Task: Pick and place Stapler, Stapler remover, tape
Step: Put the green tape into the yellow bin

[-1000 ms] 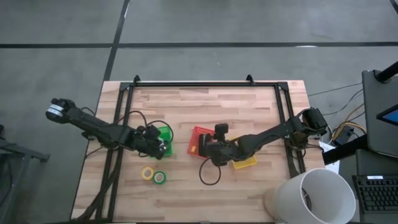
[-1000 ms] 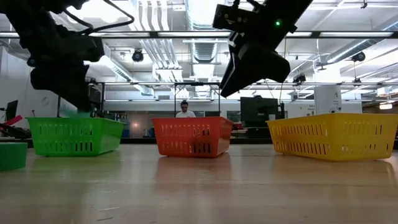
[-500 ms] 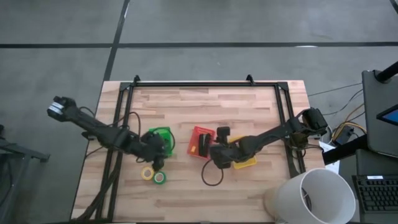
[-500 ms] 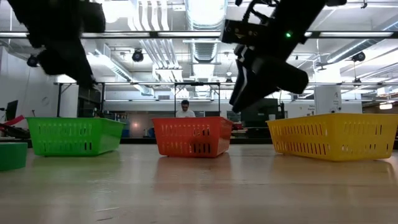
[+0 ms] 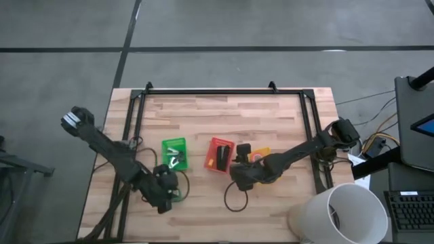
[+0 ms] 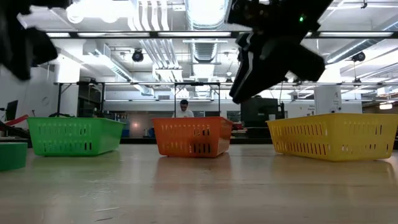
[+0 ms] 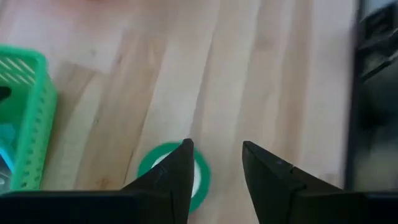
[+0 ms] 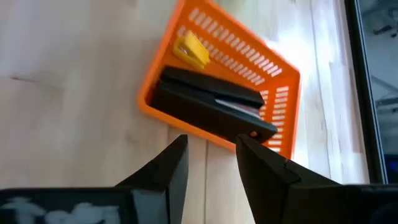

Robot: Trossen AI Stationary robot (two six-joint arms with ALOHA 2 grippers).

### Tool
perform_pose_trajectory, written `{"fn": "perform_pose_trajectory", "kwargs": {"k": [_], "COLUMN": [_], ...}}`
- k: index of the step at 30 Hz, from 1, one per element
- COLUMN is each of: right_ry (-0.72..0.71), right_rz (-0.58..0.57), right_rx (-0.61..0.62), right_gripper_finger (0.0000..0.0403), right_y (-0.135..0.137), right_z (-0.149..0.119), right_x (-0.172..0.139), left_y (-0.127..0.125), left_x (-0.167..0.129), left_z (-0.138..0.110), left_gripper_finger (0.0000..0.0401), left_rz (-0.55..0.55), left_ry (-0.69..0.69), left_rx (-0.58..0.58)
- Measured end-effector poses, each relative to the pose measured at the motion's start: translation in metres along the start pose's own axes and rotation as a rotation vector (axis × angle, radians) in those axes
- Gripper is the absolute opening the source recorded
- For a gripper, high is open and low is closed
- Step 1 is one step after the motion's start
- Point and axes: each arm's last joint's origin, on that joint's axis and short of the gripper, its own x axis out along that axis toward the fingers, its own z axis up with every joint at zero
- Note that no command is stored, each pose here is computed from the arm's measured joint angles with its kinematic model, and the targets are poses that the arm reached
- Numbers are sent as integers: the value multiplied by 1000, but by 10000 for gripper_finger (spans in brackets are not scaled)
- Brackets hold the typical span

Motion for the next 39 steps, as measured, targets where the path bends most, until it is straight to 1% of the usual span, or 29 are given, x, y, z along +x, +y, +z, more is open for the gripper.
{"fn": "perform_pose_trajectory", "kwargs": {"k": [2,6,12,16,18,21,25,27,34,39], "right_ry": [-16,-45,-69,-77,-81,-94,-94,-95,-94,-93], "right_rz": [5,9,15,14,14,15,16,16,16,16], "right_rx": [-4,1,6,8,10,11,11,10,10,10], "right_gripper_finger": [132,130,120,115,114,114,119,122,124,115], "right_y": [2,0,0,-1,-1,-1,-1,-1,0,0], "right_z": [3,9,11,12,13,14,14,14,14,14], "right_x": [-3,-10,-17,-18,-18,-18,-18,-19,-19,-19], "left_y": [-1,0,3,4,7,9,12,15,16,12], "left_x": [12,32,43,41,37,34,40,45,48,43], "left_z": [-5,-12,-18,-18,-17,-16,-17,-21,-23,-20], "left_gripper_finger": [138,138,136,128,122,112,102,99,99,99], "left_rz": [37,84,145,154,178,223,273,291,281,242], "left_ry": [40,119,176,180,176,129,103,128,151,158], "left_rx": [31,48,110,140,155,165,157,165,157,101]}}
